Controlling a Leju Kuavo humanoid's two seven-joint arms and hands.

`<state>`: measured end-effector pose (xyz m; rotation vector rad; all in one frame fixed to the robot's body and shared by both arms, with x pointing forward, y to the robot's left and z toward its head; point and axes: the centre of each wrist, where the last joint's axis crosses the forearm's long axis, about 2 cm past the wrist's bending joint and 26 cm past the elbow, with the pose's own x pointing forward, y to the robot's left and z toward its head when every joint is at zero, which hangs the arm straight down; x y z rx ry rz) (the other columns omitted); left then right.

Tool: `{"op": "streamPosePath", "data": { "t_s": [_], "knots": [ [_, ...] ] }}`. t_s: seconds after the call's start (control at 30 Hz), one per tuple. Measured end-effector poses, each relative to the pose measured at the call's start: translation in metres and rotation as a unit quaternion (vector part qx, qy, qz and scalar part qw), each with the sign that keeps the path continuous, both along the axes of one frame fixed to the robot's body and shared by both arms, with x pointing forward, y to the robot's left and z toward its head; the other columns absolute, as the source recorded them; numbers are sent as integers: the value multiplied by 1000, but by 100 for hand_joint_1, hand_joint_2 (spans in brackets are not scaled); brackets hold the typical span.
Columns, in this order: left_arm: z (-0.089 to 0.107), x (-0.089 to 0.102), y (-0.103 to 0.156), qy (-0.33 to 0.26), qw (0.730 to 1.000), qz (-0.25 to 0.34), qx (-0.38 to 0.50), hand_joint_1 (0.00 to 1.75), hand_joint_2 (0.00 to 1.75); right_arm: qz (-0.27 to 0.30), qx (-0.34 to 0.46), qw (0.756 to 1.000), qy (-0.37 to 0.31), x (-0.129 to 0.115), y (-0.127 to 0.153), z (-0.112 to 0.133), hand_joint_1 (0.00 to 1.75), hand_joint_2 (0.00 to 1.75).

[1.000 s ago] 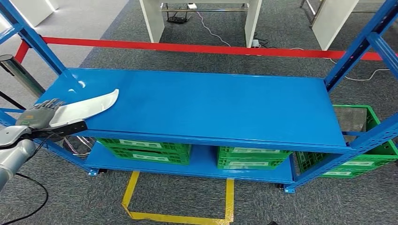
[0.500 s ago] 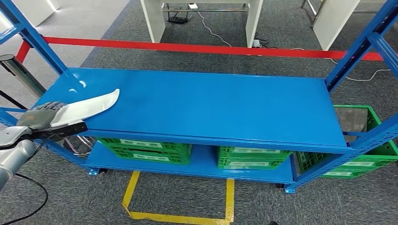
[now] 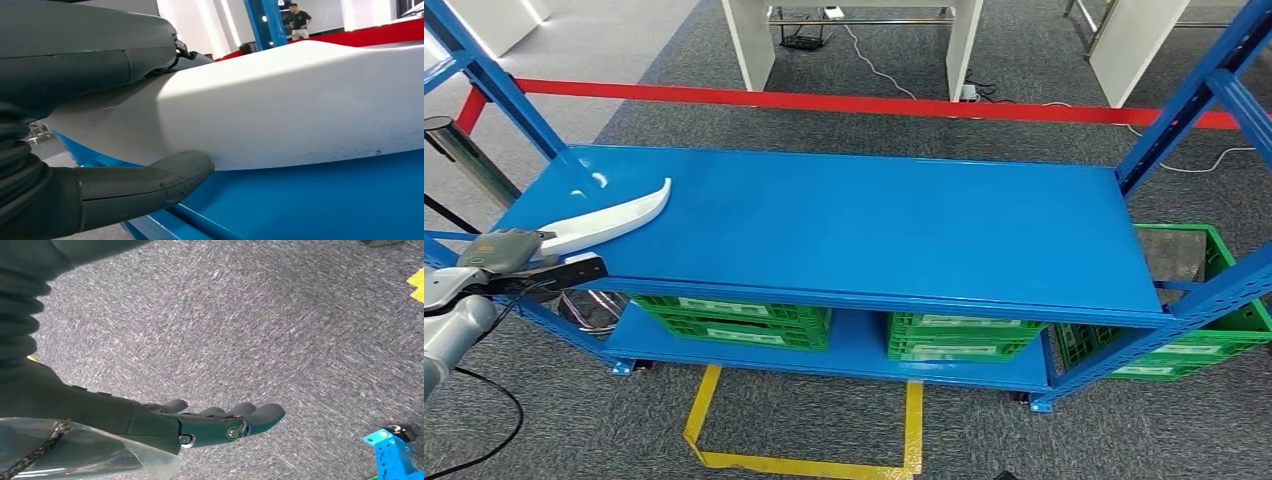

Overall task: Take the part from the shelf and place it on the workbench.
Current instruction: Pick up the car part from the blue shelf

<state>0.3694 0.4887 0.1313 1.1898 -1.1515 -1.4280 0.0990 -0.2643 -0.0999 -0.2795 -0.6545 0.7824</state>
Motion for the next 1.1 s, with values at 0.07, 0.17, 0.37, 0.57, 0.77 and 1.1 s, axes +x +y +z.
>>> {"op": "streamPosePath", "data": {
  "t_s": [0.07,0.17,0.37,0.57,0.77,1.1],
  "knots": [
    [0,0,1,0,1000,0,0,175,175,0,0,1000,-1,0,0,0,0,175],
    [0,0,1,-1,1000,1,1,175,175,0,0,1000,-1,0,0,0,0,175],
    [1,-1,3,2,1000,0,1,175,175,1,0,1000,-1,0,0,0,0,175],
    [1,-1,5,1,1000,0,2,175,175,1,-1,1000,-2,0,0,0,0,175],
    [1,-1,5,1,1000,0,-4,175,175,2,-1,1000,-2,0,0,0,0,175],
    [5,-2,9,-31,999,8,-13,175,175,2,-1,1000,-4,2,-1,0,0,175]
  ]
}}
